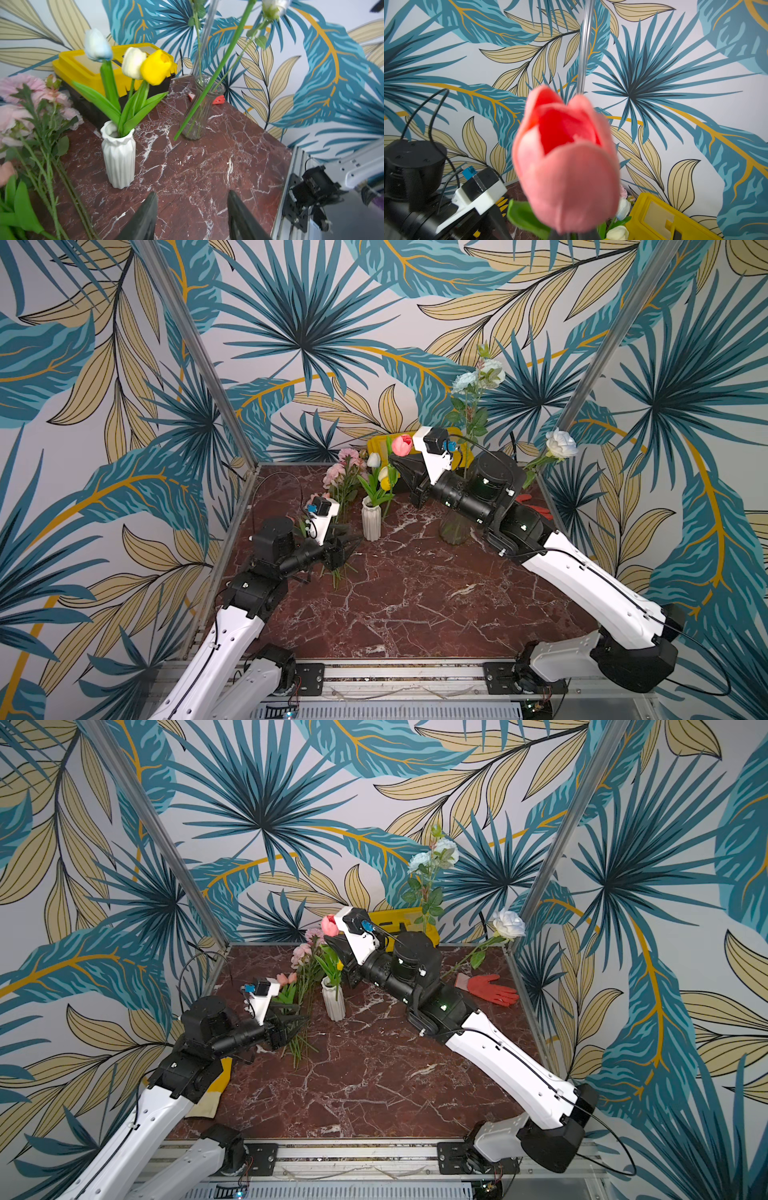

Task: Pick out pink flowers from the vase
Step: Pick up the flower from the vase, then place the flower at the center of the board.

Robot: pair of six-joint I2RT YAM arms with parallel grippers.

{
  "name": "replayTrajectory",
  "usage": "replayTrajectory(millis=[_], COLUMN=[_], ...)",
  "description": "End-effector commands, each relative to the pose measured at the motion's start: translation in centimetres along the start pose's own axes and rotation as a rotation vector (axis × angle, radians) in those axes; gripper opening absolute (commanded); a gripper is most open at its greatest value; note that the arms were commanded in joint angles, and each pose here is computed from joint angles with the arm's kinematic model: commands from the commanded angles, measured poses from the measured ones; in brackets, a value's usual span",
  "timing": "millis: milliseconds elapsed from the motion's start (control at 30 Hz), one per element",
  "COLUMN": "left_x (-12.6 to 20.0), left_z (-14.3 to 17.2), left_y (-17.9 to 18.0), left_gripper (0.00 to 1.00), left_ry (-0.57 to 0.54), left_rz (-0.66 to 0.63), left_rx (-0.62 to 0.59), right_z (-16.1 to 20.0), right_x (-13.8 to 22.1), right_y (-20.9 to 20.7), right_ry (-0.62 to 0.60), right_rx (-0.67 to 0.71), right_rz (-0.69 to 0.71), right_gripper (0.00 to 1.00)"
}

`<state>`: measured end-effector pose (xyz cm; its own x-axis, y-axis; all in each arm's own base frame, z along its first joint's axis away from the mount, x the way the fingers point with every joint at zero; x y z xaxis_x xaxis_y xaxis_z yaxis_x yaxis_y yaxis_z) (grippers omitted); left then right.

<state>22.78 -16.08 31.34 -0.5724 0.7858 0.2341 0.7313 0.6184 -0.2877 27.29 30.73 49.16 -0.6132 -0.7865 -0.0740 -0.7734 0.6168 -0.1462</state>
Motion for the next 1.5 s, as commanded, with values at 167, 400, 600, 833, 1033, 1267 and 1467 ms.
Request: replayTrajectory(millis=[167, 400, 600, 833, 1033, 1267, 1467], left_x=[-2.2, -3.3, -3.5, -3.7, -4.2, -4.3, -4.1], left_z=[-0.8, 0.7, 1.4, 1.8, 1.6, 1.6, 1.6], left_y=[-1.6, -2.2, -3.1, -2.7, -2.3, -2.3, -2.7], left_gripper=[0.55, 0.52, 0.48, 0.48, 0.46, 0.36, 0.01], left_ry=[-0.036, -0.035, -0.019, -0.012, -0.009, -0.008, -0.015], left_rz=[0.137, 0.261, 0.355, 0.346, 0.327, 0.331, 0.343], left_rx=[-0.207, -0.198, -0.188, -0.182, -0.182, -0.186, -0.214], right_z=[6.7, 9.0, 8.4, 7.1, 6.1, 5.9, 6.5], right_x=[-0.3, 0.7, 1.4, 2.3, 2.7, 3.0, 2.6], right_y=[3.3, 3.4, 3.2, 3.1, 3.7, 4.3, 4.2], right_ry=[0.066, 0.02, -0.046, -0.087, -0.123, -0.138, -0.112], right_rx=[-0.054, -0.105, -0.137, -0.135, -0.173, -0.217, -0.234], right_rz=[-0.182, -0.246, -0.248, -0.243, -0.292, -0.344, -0.335], right_gripper=[0.0, 0.0, 0.0, 0.0, 0.0, 0.0, 0.0])
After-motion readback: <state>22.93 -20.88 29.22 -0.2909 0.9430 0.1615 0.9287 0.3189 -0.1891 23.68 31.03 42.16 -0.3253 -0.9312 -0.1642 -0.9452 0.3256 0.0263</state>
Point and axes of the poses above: each gripper's point midway between its finger pads, its own x axis back along the fingers, its own y axis along the line the jaws close on, z = x × y, the point moved 3 cm from there along x, back along the fingers, and after that the axes turned 1 degree about x, right-handed, at the moved point
